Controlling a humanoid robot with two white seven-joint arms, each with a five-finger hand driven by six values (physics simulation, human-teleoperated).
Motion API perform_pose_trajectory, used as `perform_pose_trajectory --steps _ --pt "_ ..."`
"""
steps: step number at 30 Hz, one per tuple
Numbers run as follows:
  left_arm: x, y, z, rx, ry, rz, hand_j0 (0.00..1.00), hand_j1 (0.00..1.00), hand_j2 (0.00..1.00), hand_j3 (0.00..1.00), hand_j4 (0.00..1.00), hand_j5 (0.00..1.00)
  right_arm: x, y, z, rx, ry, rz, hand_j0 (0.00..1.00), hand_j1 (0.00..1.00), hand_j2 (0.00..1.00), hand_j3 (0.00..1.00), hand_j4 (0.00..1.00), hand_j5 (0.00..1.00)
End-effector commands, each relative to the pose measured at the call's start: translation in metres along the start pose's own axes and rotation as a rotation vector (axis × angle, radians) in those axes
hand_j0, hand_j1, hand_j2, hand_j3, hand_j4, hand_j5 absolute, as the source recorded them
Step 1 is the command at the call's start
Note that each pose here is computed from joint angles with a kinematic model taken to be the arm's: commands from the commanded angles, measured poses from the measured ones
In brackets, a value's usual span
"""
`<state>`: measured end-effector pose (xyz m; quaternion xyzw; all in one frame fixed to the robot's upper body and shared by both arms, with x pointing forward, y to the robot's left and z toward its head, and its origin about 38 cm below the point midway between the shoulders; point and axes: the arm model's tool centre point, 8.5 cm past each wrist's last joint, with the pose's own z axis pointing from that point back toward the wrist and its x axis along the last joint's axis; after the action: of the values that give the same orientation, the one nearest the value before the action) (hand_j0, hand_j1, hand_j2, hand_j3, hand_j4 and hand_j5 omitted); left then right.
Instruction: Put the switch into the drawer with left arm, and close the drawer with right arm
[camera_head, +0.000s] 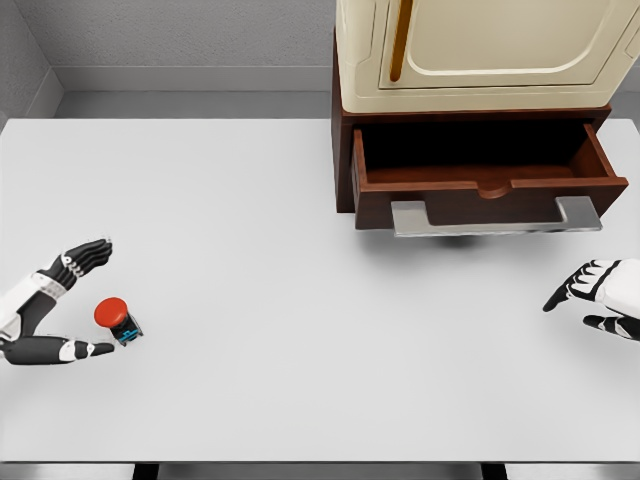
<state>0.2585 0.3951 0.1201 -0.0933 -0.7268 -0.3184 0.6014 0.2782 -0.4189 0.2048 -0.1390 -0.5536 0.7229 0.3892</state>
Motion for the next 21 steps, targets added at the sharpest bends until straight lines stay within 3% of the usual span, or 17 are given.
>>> perform_pose_trajectory --steps 1,21 --pt "-0.001 0.001 0.001 -0.002 0.008 0.001 1.0 1.0 1.0 1.0 1.0 1.0 0.0 -0.001 0.0 -0.001 0.0 -0.002 0.64 0.64 0.64 0.64 0.64 0.64" --pt "-0.023 -0.013 -0.01 0.026 0.009 -0.009 1.0 1.0 1.0 1.0 1.0 1.0 -0.001 -0.004 0.0 -0.007 0.0 0.001 0.65 0.65 0.65 0.65 0.65 0.65"
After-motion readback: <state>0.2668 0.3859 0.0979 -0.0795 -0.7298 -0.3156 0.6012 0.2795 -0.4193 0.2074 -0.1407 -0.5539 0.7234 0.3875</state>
